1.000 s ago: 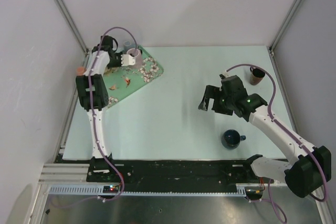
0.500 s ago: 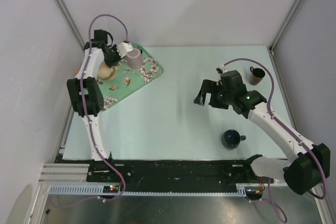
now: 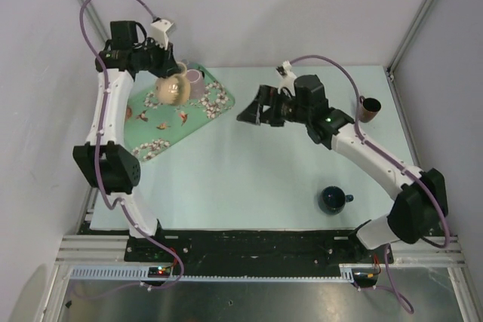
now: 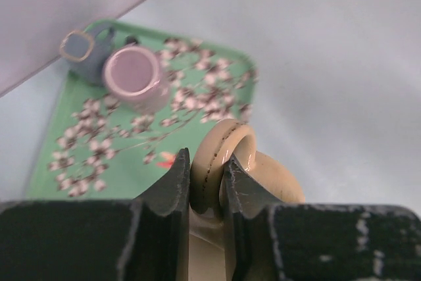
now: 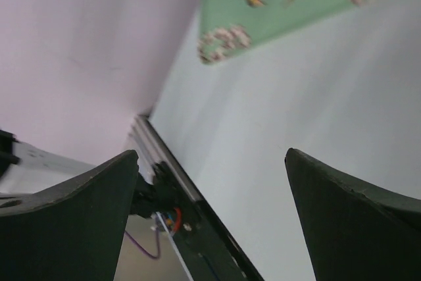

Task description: Turn the mug right side up

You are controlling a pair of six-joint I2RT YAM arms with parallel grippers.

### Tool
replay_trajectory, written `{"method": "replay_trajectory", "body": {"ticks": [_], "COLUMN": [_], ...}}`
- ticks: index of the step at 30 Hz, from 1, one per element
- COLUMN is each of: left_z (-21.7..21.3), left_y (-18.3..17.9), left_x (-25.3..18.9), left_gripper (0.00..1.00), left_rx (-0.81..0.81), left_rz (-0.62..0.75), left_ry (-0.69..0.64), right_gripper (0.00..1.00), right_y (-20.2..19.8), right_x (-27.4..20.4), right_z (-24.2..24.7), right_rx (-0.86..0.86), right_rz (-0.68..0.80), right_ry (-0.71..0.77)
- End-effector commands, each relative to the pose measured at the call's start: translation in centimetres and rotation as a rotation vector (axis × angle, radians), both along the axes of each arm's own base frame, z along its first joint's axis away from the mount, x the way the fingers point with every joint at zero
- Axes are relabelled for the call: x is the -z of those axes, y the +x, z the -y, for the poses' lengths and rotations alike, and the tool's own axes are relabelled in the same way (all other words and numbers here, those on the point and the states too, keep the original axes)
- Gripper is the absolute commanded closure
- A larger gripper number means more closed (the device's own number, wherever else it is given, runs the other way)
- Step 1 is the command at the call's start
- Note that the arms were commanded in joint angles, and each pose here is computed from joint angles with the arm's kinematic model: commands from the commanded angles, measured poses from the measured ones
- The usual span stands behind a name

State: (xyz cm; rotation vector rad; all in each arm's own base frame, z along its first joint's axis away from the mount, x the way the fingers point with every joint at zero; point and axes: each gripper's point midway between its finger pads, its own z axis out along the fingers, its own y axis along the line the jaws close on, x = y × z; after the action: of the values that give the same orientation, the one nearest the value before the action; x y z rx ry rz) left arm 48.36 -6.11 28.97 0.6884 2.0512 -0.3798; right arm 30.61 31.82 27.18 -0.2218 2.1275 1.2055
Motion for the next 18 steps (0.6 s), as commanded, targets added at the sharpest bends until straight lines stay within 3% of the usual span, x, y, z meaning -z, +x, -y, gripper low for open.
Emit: {"method": "replay_trajectory", "body": {"ticks": [1,8,18], "left_z": [6.4,10.3,11.8], "left_y": [-4.4,-7.2,-8.2], "left_x": [-8.5,-11.1,-13.9], "left_gripper": [1.0,1.0,1.0], "left_rx": [0.084,0.163,0.225], "left_rz": [0.052,0.003,0.01], "left_ry": [-0.252,-0.372,-0.447], "right_gripper": [0.0,0.01,0.04], "right_y": [0.8,1.5,2.3], "right_x": [-8.7,-12.9,-11.6], "right_z": [-4.5,-9.2,-10.5], "right_rx": [-0.122,-0.235,-0.24], "right_rz": [0.154,0.185,0.113], "right_ry": [0.282,0.432,0.436]}}
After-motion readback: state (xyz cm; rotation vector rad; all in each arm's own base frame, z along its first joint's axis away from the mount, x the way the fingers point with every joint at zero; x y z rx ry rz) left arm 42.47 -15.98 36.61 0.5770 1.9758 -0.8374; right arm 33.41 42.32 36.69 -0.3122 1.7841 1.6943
